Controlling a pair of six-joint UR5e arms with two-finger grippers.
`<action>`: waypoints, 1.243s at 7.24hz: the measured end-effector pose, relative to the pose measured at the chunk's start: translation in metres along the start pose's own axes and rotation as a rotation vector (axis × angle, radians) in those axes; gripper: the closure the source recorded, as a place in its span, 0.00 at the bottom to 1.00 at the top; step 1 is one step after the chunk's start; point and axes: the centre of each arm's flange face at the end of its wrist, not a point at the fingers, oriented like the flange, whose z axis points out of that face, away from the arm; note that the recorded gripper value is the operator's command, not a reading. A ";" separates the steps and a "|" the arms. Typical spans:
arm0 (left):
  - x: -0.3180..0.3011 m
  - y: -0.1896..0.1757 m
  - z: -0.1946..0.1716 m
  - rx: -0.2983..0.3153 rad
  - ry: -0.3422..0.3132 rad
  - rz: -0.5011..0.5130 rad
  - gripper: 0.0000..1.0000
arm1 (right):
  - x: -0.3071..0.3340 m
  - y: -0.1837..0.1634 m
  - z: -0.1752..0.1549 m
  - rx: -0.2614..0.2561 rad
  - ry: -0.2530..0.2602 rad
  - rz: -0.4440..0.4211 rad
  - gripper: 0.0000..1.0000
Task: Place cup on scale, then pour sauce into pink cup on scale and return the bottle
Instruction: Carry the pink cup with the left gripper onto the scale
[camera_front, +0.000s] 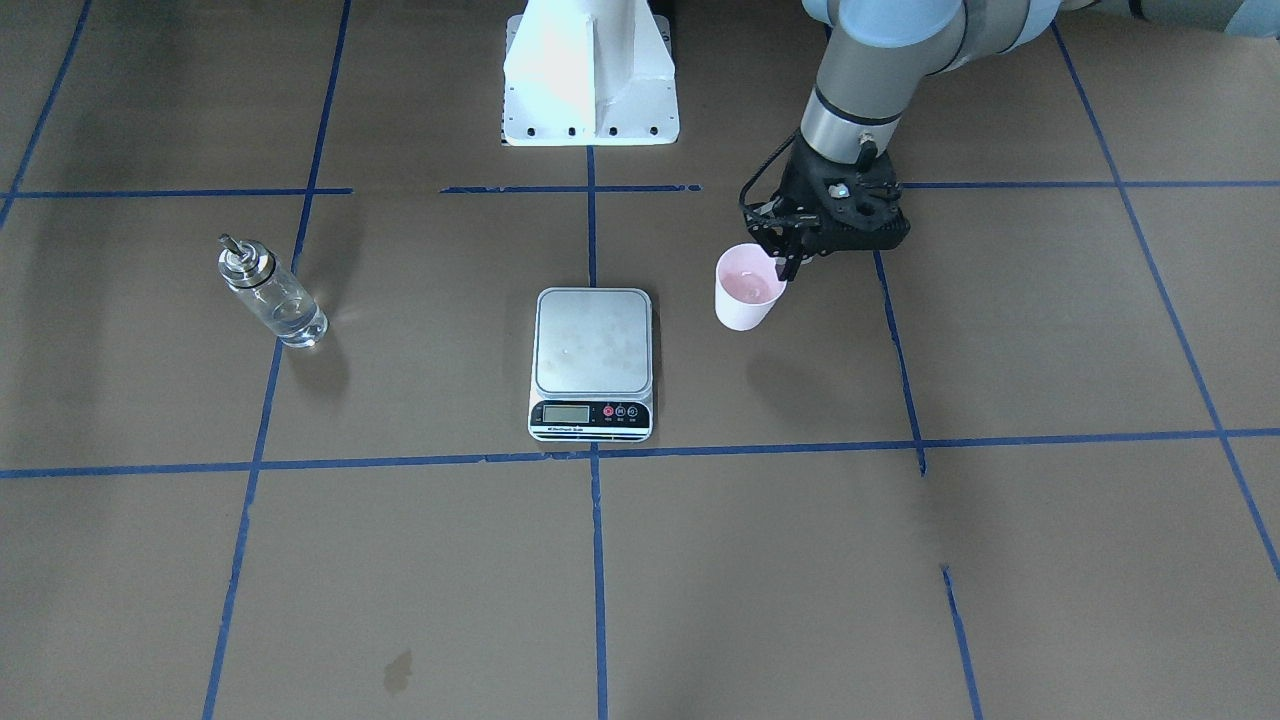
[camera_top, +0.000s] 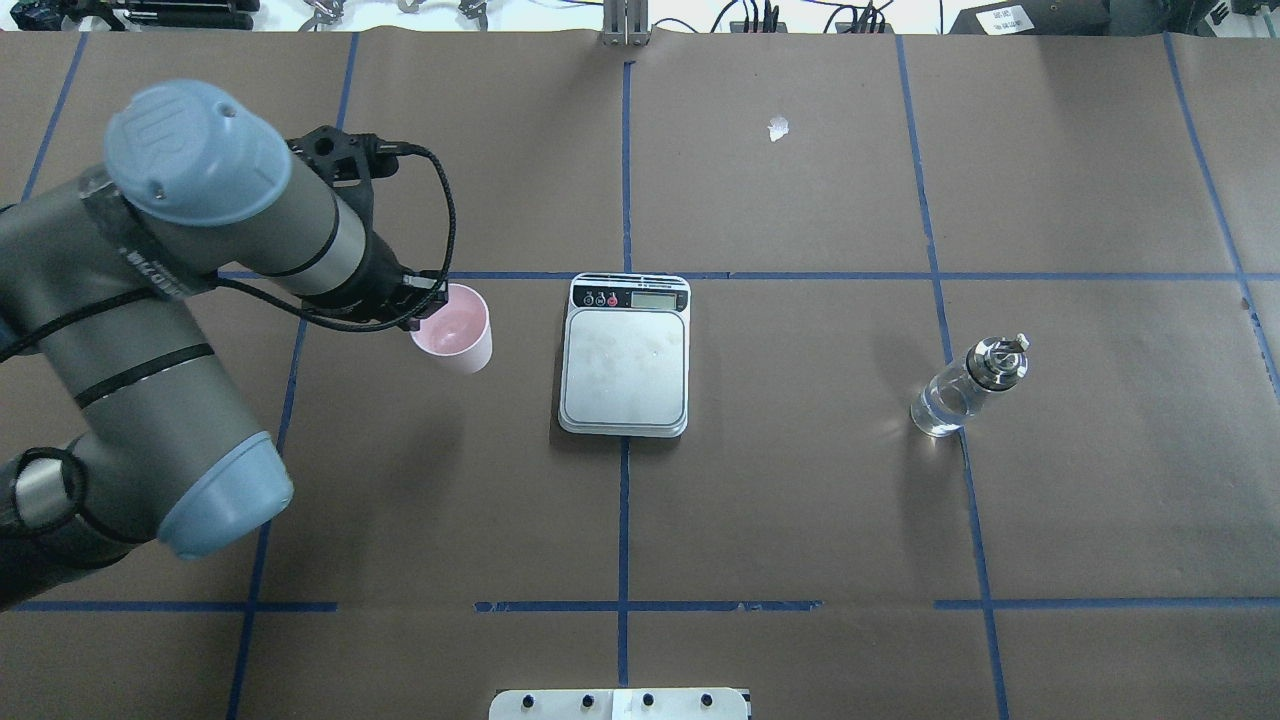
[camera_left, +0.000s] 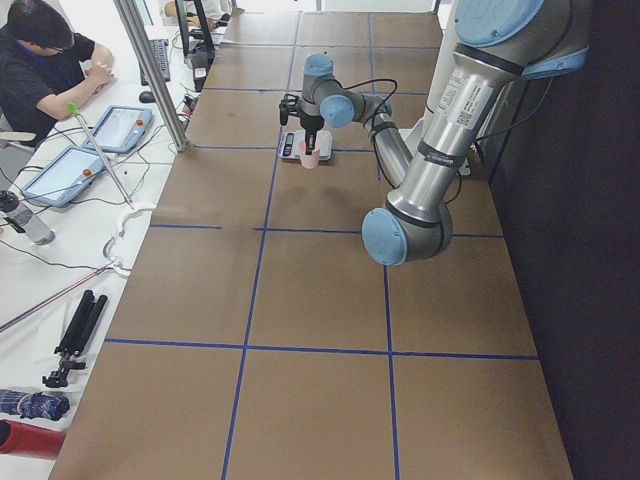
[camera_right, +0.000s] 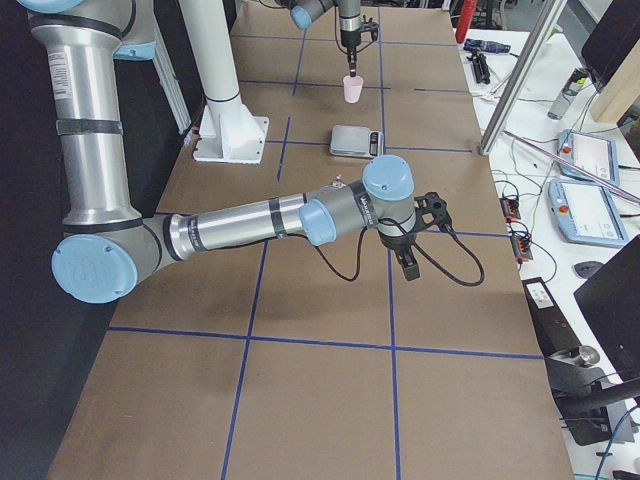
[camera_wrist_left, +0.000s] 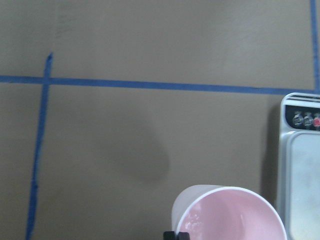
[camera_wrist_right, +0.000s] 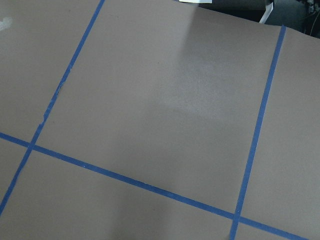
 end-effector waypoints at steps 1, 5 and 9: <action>0.039 -0.019 0.008 -0.002 0.000 -0.029 1.00 | -0.001 0.000 -0.001 0.001 0.000 -0.001 0.00; 0.138 -0.048 0.062 -0.022 0.019 -0.047 1.00 | -0.001 0.000 -0.001 0.002 -0.002 0.014 0.00; 0.128 -0.028 0.041 -0.014 0.066 -0.021 1.00 | -0.001 0.000 -0.001 0.002 -0.002 0.016 0.00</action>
